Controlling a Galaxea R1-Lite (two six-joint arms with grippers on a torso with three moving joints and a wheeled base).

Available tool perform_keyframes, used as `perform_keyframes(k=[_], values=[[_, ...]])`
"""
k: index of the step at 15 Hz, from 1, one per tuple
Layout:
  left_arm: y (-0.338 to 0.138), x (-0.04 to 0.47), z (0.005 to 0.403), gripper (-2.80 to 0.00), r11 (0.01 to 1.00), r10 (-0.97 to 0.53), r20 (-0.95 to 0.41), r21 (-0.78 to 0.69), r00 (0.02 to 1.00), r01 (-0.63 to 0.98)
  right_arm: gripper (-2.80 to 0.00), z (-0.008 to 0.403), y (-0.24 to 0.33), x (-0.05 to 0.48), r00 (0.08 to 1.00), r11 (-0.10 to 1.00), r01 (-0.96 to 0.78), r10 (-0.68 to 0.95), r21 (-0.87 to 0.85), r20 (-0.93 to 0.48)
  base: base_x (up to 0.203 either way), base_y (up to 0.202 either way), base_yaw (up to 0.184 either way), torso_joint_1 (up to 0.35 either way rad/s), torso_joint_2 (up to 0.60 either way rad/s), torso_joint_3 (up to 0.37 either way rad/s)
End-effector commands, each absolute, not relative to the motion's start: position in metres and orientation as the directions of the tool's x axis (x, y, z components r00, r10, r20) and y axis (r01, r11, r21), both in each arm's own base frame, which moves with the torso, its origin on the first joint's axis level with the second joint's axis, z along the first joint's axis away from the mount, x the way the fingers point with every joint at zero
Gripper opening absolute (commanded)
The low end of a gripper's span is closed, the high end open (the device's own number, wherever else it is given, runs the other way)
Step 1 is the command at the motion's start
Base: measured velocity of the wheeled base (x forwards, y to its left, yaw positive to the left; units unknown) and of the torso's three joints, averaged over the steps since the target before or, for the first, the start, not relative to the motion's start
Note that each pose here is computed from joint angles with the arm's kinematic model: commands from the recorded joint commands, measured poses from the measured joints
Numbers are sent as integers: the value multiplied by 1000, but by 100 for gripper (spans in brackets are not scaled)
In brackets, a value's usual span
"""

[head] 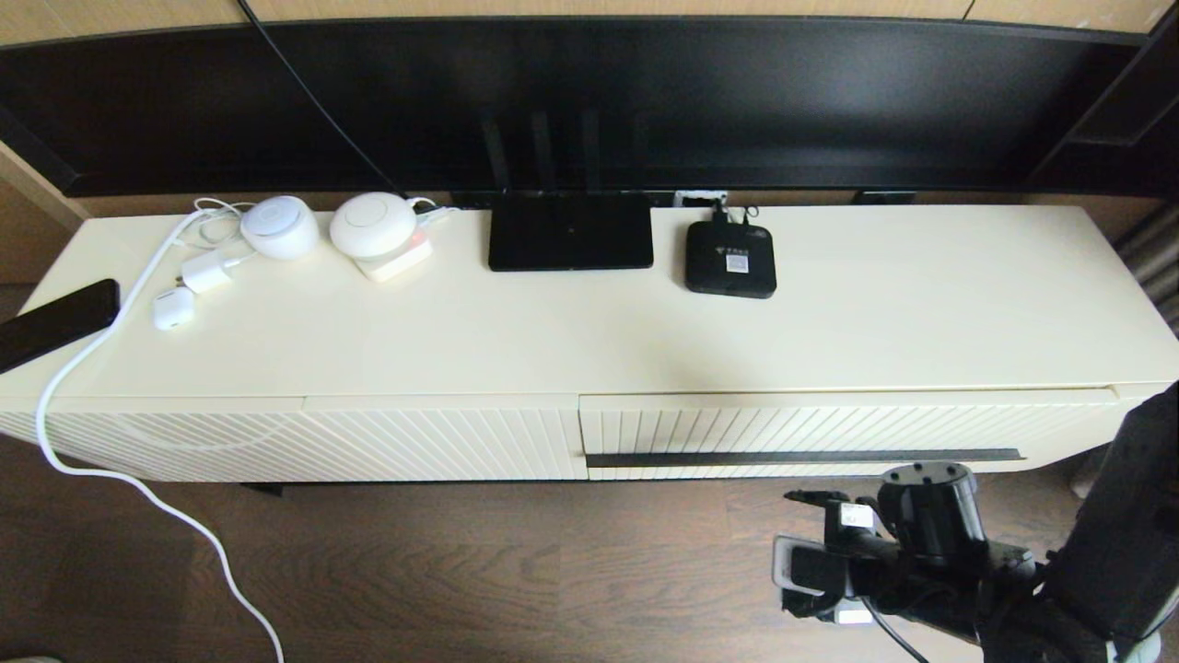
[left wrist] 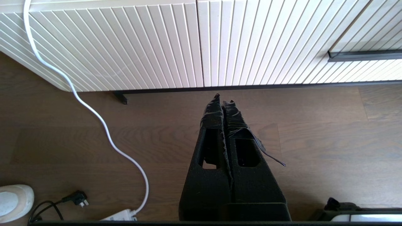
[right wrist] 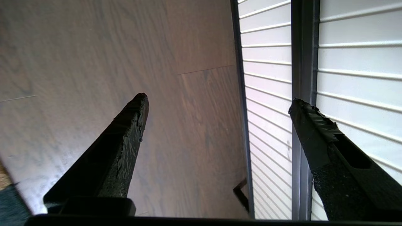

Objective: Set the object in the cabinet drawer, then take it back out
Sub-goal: Open the drawer

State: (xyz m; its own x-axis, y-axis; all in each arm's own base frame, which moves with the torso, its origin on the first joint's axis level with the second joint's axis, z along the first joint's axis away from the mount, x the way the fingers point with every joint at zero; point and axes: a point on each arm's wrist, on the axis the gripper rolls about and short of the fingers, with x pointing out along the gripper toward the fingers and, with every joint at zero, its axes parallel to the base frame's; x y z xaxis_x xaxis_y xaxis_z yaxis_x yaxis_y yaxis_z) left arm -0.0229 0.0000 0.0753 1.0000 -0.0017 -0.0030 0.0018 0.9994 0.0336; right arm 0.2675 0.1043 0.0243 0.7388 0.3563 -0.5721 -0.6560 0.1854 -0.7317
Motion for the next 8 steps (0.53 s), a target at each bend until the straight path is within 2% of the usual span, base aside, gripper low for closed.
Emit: perform_keyframes(k=[1,8], values=[[0,-23,75,-280,999,-2,-4,34,1000,2,0,14,105,274,735,173,-660,351,-731,-581,0,0,0,0,0,0],[0,-23,75,-280,999,-2,-5,34,1000,2,0,11,105,295,770,193,-618,345,-762,-537,0,0,0,0,0,0]])
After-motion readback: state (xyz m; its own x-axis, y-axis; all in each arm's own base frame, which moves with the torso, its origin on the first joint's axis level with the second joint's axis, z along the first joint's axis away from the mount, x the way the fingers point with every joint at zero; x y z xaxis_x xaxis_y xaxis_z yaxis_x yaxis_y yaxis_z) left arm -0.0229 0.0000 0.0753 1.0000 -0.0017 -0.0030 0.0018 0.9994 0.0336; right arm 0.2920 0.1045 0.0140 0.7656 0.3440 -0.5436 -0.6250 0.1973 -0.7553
